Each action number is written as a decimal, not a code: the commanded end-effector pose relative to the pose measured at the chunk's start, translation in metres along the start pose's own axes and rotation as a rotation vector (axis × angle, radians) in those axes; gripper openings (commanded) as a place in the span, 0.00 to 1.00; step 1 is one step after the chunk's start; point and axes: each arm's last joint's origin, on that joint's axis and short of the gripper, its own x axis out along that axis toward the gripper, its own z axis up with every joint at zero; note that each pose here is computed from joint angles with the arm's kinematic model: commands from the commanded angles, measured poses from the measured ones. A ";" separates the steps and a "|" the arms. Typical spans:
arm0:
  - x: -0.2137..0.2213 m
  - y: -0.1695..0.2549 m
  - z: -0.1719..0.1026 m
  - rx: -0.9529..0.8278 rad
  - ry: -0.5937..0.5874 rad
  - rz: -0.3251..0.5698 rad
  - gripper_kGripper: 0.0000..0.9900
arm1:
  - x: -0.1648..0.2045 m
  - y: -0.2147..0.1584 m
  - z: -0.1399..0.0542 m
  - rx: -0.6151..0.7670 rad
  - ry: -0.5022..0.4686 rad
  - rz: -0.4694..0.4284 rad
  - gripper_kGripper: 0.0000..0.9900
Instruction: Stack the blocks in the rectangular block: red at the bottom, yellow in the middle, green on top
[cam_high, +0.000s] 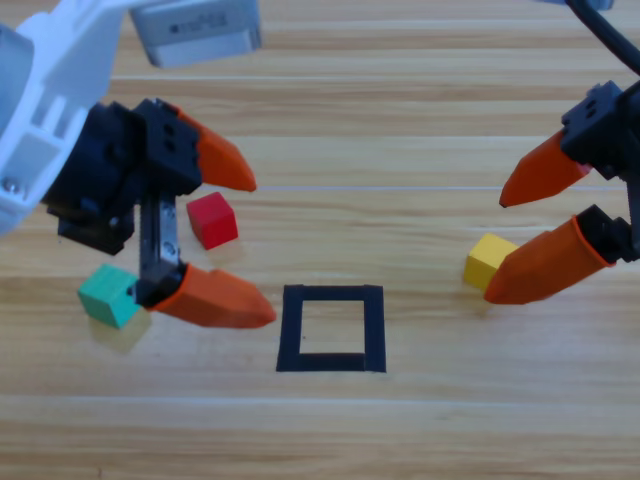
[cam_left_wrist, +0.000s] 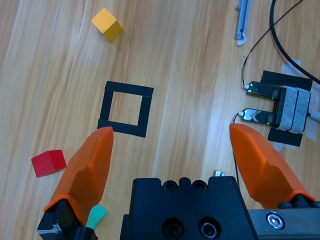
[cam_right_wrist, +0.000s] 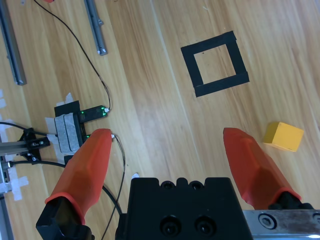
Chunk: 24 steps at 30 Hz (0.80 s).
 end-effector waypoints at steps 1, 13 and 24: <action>-0.001 -0.004 -0.002 -0.017 -0.014 0.015 1.00 | 0.020 0.004 0.008 -0.004 0.058 0.006 1.00; 0.000 -0.005 -0.006 -0.027 -0.017 0.020 1.00 | 0.047 -0.023 0.009 0.085 0.192 -0.259 1.00; -0.014 0.045 -0.009 -0.589 -0.030 0.457 1.00 | 0.120 -0.074 0.006 0.126 0.396 -0.360 1.00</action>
